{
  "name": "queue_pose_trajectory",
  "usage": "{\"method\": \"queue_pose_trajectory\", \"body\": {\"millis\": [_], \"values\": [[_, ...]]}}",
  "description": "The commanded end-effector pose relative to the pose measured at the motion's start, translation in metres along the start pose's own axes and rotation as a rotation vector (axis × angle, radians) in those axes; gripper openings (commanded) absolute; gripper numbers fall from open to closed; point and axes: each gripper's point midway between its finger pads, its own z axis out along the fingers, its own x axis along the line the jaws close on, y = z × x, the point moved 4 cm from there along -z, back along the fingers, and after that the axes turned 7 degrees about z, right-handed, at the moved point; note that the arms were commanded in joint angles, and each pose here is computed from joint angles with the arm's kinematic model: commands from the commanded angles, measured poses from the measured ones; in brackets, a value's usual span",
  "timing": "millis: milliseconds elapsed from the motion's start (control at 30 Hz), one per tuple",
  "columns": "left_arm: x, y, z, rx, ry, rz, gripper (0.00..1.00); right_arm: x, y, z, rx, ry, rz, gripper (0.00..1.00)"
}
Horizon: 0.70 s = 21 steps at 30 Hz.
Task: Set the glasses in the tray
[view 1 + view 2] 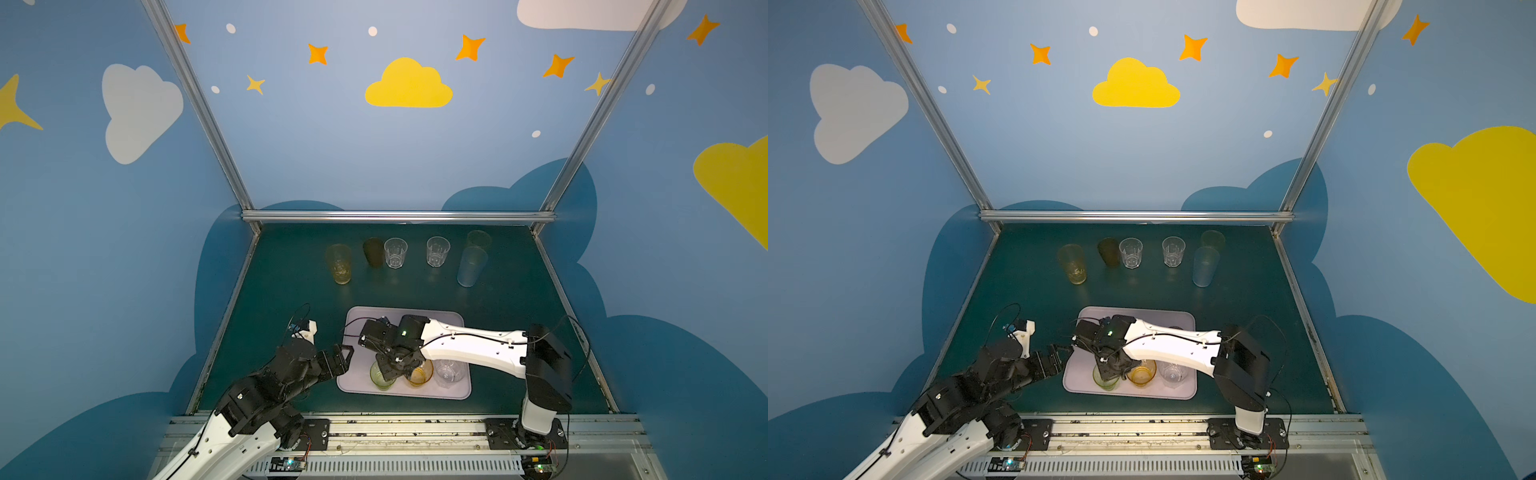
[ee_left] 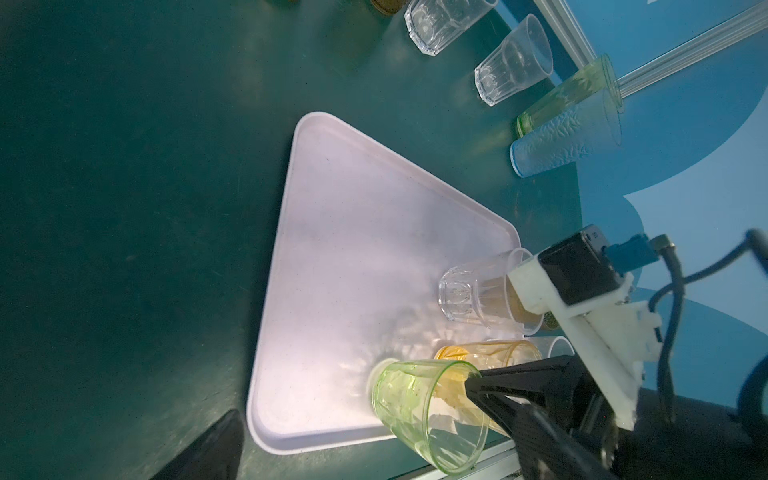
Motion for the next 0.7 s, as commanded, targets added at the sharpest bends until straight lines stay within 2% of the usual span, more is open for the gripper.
{"method": "queue_pose_trajectory", "body": {"millis": [0,233,433,667], "values": [[0.0048,-0.0015,0.0021,-0.003,0.018,0.012,1.0,0.0008,0.0015,-0.0027,-0.002,-0.029,-0.014,0.0],[0.0053,-0.0018,0.0033,0.0,0.022,0.011,1.0,0.0011,0.0025,-0.0003,0.0,-0.037,-0.016,0.05],[0.0053,-0.0023,0.0036,0.002,0.02,0.012,1.0,0.0046,0.0027,-0.0023,-0.003,-0.019,-0.022,0.16],[0.0056,-0.0031,0.0035,0.003,0.017,0.009,1.0,0.0053,0.006,-0.006,-0.021,-0.014,-0.018,0.18]]}}
